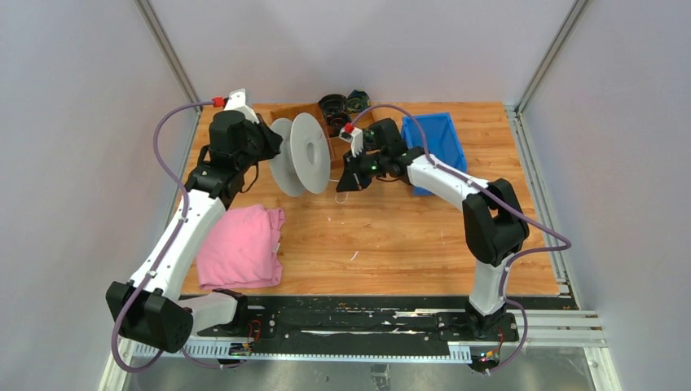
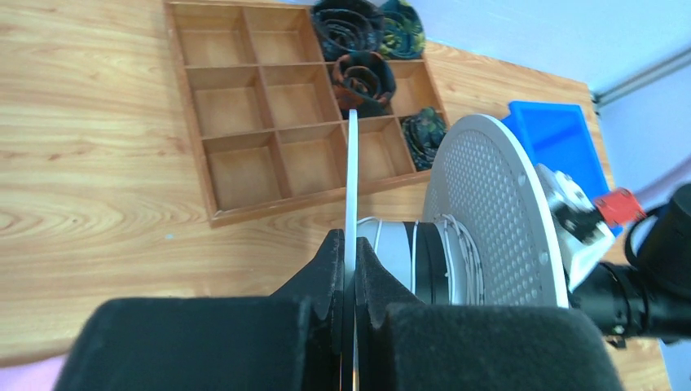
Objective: Wrap the cables
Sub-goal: Wrap the cable around the cable reel.
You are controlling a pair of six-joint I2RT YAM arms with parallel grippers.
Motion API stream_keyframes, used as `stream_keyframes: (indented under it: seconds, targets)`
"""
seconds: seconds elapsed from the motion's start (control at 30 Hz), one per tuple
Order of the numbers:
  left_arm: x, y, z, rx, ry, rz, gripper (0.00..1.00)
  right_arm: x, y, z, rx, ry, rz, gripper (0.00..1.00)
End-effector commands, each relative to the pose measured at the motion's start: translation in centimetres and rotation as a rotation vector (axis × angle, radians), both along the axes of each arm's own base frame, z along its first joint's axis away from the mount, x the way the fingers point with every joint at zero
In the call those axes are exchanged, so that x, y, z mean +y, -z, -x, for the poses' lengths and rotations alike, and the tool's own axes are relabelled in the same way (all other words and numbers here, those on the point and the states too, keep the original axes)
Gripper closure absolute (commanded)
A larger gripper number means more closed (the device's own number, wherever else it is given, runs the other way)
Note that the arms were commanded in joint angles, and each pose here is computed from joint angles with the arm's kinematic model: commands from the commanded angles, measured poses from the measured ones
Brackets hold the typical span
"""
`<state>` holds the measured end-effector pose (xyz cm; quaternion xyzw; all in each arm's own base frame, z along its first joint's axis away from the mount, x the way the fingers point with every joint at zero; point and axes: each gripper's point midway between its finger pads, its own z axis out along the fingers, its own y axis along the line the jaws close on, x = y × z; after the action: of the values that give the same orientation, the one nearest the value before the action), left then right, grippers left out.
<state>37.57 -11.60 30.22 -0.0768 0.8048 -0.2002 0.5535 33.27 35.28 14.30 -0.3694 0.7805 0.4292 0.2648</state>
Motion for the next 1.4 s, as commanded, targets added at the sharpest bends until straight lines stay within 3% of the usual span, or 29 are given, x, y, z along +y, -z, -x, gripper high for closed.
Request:
stream_keyframes:
  seconds: [0.0,0.3,0.6,1.37]
  targets:
    - [2.3,-3.0,-1.0,-0.069,-0.147,0.016,1.00,1.8,-2.3,1.4,-0.045,-0.019,-0.064,0.99]
    - [4.0,-1.8,-1.5,-0.044,-0.252,0.002,1.00,4.6,-2.6,4.7,-0.014,-0.095,-0.075,0.99]
    - [3.9,-0.5,-2.3,-0.042,-0.254,-0.025,1.00,6.9,-3.5,7.1,0.041,-0.172,-0.080,0.99]
    - [3.5,-0.8,-2.1,-0.103,-0.233,-0.126,0.99,8.6,-7.9,9.0,0.047,-0.236,-0.099,0.91]
